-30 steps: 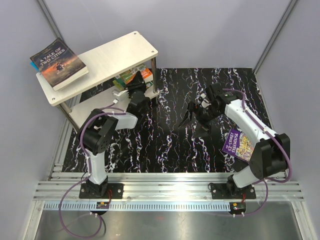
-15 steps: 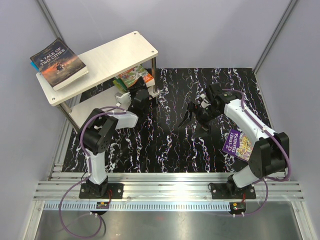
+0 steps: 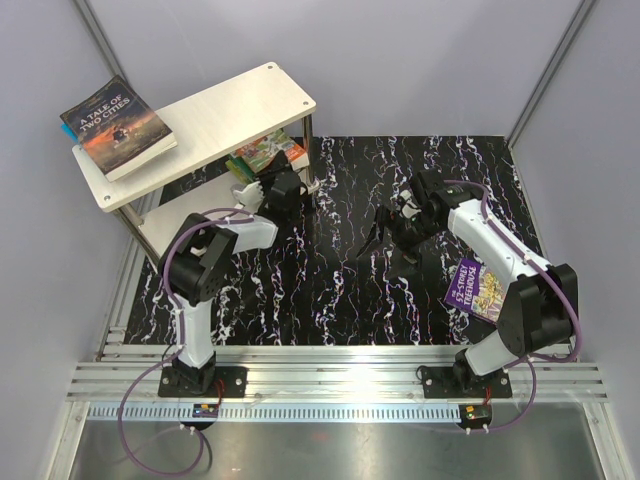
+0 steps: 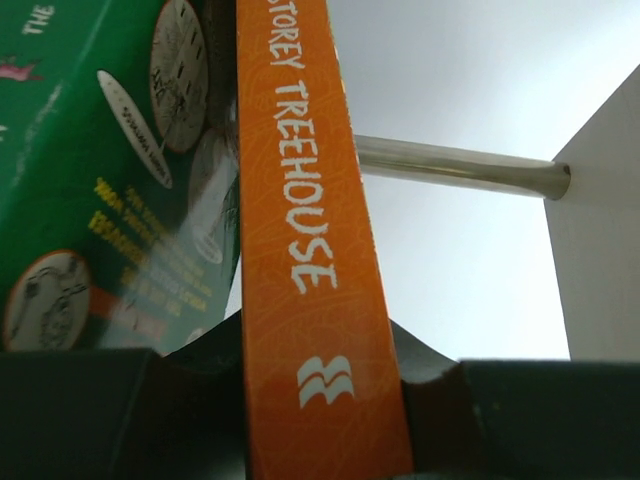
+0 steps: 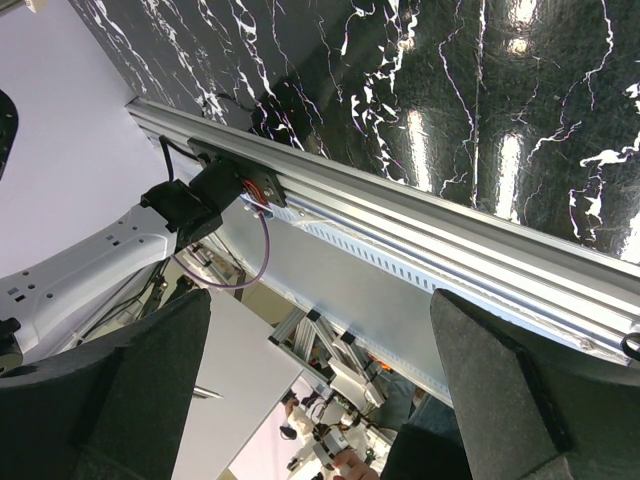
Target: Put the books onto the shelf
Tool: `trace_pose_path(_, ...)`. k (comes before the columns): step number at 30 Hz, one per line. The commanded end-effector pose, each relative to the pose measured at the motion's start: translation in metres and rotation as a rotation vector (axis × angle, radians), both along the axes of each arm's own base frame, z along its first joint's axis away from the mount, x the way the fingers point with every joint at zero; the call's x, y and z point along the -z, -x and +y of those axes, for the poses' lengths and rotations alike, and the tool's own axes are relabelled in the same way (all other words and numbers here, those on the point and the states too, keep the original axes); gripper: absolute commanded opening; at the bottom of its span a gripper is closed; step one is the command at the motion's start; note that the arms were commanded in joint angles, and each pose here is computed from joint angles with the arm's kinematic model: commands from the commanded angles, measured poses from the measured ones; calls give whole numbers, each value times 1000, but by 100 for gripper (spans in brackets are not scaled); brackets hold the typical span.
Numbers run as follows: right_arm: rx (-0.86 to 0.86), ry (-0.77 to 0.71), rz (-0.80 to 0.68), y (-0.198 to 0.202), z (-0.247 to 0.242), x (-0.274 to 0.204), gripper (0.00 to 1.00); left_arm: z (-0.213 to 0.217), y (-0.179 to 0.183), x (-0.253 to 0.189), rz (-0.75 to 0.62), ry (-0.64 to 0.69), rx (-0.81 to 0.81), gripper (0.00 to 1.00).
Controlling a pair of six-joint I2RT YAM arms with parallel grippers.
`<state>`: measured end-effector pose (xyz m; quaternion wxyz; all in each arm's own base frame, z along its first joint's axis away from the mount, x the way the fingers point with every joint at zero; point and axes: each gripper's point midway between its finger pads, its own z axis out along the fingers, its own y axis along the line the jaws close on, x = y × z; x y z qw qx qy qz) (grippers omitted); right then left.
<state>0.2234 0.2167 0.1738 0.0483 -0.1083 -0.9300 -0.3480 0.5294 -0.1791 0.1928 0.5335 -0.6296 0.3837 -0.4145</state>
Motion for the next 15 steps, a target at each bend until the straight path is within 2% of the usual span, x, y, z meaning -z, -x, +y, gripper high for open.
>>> trace_pose_path(1,-12,-35,-40,1,2,-11,98,-18,-11,-47,-124,124,74,21)
trace_pose_path(5,-13,-37,-45,1,2,-12,98,-20,-12,-46,-117,123,89,21)
trace_pose_path(8,-12,-37,-46,1,1,-12,98,-23,-11,-42,-107,130,108,25)
trace_pose_path(9,-12,-38,-45,2,1,-12,98,-24,-11,-41,-105,149,114,34)
trace_pose_path(12,-14,-40,-46,2,1,-13,98,-28,-9,-39,-105,142,136,47)
trace_pose_path(13,-13,-42,-48,2,2,-14,98,-29,-9,-39,-103,141,141,58)
trace_pose_path(15,-14,-41,-48,3,2,-13,98,-30,-7,-39,-102,142,153,67)
